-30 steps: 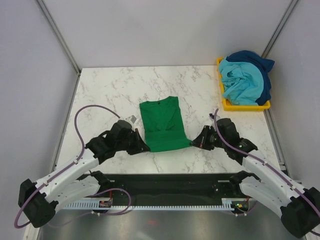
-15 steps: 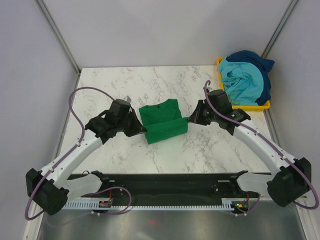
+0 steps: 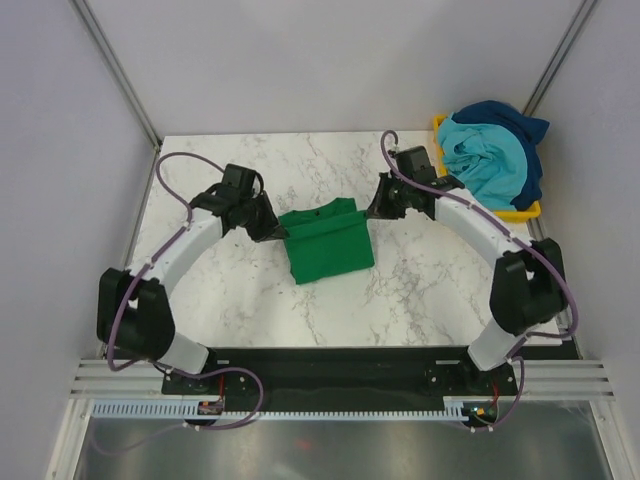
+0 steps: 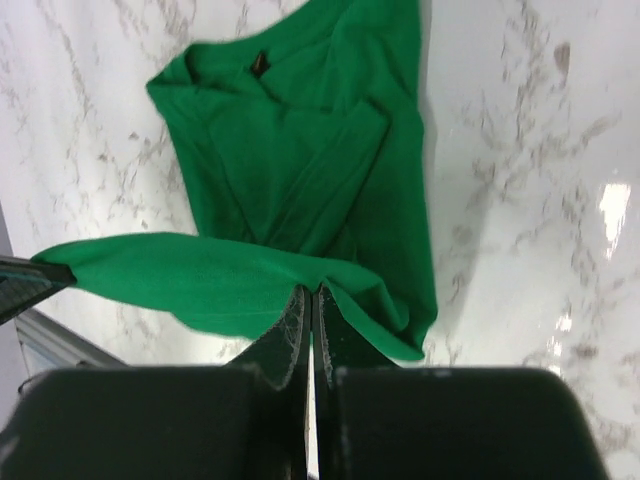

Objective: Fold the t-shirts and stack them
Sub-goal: Fold the tshirt, then neatly place the folded tshirt to the corner

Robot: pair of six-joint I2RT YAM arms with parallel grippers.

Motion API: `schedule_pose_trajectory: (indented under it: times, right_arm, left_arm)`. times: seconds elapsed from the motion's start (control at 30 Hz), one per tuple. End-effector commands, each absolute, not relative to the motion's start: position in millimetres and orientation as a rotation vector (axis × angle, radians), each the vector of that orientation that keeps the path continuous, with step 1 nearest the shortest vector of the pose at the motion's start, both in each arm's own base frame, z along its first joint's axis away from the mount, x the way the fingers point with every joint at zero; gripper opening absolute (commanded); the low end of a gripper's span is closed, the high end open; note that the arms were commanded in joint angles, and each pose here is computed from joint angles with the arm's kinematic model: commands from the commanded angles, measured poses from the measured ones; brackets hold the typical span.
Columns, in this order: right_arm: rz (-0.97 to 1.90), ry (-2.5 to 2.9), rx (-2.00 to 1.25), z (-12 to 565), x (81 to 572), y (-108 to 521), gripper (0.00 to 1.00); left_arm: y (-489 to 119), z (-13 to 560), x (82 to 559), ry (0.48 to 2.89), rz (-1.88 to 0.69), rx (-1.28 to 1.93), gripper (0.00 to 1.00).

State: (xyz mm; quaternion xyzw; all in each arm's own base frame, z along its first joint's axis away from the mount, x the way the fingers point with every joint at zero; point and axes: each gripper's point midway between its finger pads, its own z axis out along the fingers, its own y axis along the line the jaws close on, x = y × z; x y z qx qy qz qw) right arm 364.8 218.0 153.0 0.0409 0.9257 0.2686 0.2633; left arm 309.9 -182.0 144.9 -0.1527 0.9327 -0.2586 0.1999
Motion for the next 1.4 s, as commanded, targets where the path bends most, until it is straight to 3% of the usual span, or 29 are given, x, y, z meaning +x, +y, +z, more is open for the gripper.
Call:
schedule_pose_trajectory:
  times: [0.0, 0.13, 0.17, 0.2, 0.23, 0.27, 0.33, 0.37, 0.5, 0.67, 0.8, 1.0, 1.2, 1.37]
  right_arm:
    - [0.654, 2.462, 0.111, 143, 415, 211, 0.00]
    - [0.673, 2.460, 0.115, 128, 466, 223, 0.00]
    - [0.668, 2.505, 0.125, 103, 474, 225, 0.13]
    - [0.683, 2.511, 0.124, 98, 481, 227, 0.33]
    - [0.697, 2.479, 0.126, 105, 497, 227, 0.52]
    - [0.706, 2.507, 0.135, 88, 501, 228, 0.75]
    - [0.702, 2.503, 0.167, 87, 509, 219, 0.79]
    - [0.699, 2.501, 0.172, 88, 507, 217, 0.82]
    - [0.637, 2.467, 0.165, 99, 488, 201, 0.85]
    - [0.664, 2.437, 0.222, 95, 409, 180, 0.87]
    - [0.831, 2.367, 0.209, 83, 353, 196, 0.88]
    - [0.815, 2.482, 0.048, 25, 272, 220, 0.87]
    - [0.831, 2.462, 0.025, -1, 254, 219, 0.87]
    - [0.878, 2.334, -0.007, 17, 256, 220, 0.87]
  left_arm:
    - [-175, 145, 351, 2.585, -0.696, -0.335, 0.02]
    - [-163, 107, 394, 2.654, -0.653, -0.406, 0.02]
    - [-162, 82, 400, 2.710, -0.649, -0.434, 0.04]
    - [-163, 83, 410, 2.711, -0.733, -0.456, 0.12]
    - [-164, 78, 414, 2.722, -0.762, -0.463, 0.22]
    - [-164, 73, 419, 2.730, -0.773, -0.472, 0.42]
    - [-161, 62, 437, 2.727, -0.733, -0.436, 0.64]
    - [-160, 60, 440, 2.733, -0.722, -0.430, 0.64]
    - [-145, 76, 453, 2.669, -0.604, -0.421, 0.66]
    - [-128, 101, 446, 2.507, -0.524, -0.406, 0.66]
    - [-131, 70, 425, 2.511, -0.565, -0.419, 0.64]
    - [-149, 42, 423, 2.530, -0.638, -0.364, 0.63]
    - [-153, 17, 425, 2.573, -0.615, -0.342, 0.62]
    - [-162, 11, 426, 2.583, -0.617, -0.303, 0.57]
